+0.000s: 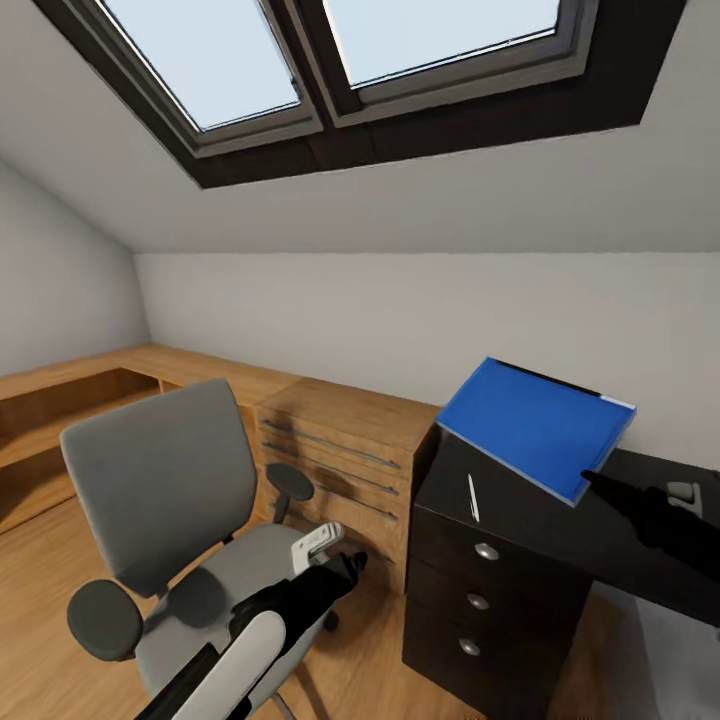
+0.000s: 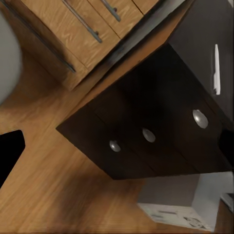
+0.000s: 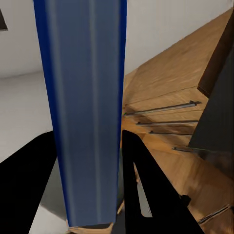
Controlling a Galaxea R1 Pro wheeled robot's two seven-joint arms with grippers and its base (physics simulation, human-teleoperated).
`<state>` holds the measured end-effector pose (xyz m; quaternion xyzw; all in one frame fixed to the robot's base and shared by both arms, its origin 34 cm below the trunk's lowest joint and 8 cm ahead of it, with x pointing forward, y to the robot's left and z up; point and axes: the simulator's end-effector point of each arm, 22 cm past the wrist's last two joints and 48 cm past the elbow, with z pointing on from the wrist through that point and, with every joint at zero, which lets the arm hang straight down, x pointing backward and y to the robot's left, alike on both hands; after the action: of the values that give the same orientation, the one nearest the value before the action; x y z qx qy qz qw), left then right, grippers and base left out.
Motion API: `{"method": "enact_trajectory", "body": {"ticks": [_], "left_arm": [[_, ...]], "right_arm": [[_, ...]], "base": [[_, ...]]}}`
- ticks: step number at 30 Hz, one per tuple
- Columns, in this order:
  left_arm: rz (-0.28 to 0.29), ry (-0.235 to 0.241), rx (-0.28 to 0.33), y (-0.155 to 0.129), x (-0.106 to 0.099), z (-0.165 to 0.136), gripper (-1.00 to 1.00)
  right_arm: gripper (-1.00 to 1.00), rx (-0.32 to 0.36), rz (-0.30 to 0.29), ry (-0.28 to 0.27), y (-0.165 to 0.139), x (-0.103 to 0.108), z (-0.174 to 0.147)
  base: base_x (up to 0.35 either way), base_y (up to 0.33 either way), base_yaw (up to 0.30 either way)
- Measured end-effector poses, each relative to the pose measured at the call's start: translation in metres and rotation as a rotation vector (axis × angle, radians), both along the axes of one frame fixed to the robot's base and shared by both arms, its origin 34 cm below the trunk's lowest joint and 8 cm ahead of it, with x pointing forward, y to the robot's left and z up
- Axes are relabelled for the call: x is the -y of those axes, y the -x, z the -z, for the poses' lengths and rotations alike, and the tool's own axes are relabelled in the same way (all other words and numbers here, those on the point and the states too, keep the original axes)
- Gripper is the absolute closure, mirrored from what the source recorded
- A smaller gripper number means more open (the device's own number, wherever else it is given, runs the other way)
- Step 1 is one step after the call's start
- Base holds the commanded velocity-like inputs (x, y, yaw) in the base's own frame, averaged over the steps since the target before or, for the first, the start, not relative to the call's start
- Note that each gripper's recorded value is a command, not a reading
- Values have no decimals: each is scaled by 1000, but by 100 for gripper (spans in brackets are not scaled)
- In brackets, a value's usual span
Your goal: In the bedroom, organize the workspace by keeping the computer under the desk, ensuring the monitor is on the desk, placing the keyboard on the desk next to the monitor, placing the mouse on the desk next to the keyboard, moving the folder from the swivel chair onto the desk next to the mouse, stacking the notebook on top of the folder with the pen on top of the notebook, and positioning the swivel chair next to the desk.
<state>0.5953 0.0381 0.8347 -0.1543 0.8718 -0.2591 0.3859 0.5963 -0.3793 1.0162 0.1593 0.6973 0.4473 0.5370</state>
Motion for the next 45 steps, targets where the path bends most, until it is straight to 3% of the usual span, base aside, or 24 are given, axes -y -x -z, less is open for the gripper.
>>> {"method": "enact_trajectory", "body": {"ticks": [5,11,22,25,26,28,34,35,36,39,42,45], "left_arm": [[0,-7,-22,8,-2,2,-100],[9,-6,-55,18,-4,9,-100],[60,18,-98,21,0,31,-100],[64,15,-117,23,-1,37,-100],[60,6,-145,26,-3,50,-100],[64,9,-159,28,-2,57,-100],[65,12,-170,29,-3,57,-100],[64,10,-176,30,-3,59,-100],[61,5,-187,31,-3,62,-100],[57,-1,-202,34,-3,65,-100],[55,-5,-213,35,-3,65,-100],[54,-6,-216,36,-3,62,-100]], "right_arm": [[100,4,0,7,0,3,-13],[100,-32,26,66,-1,33,-21],[100,-39,35,90,-1,46,-43],[100,-59,46,158,1,63,-52],[100,-118,49,219,-1,78,-41],[100,-171,49,259,0,93,-35],[100,-192,45,251,0,96,-38],[100,-179,44,197,-6,83,-30],[100,-142,74,143,-15,71,-25],[100,-124,160,70,-30,56,-10],[100,-183,343,23,-47,52,14],[100,-214,443,-2,-54,48,11]], "base": [[0,0,-242],[0,0,-231],[0,0,-209],[0,0,-196],[0,0,-223],[0,0,-170],[0,0,-49],[0,0,-7],[0,0,-6],[0,0,-4],[0,0,-1],[0,0,0]]}}
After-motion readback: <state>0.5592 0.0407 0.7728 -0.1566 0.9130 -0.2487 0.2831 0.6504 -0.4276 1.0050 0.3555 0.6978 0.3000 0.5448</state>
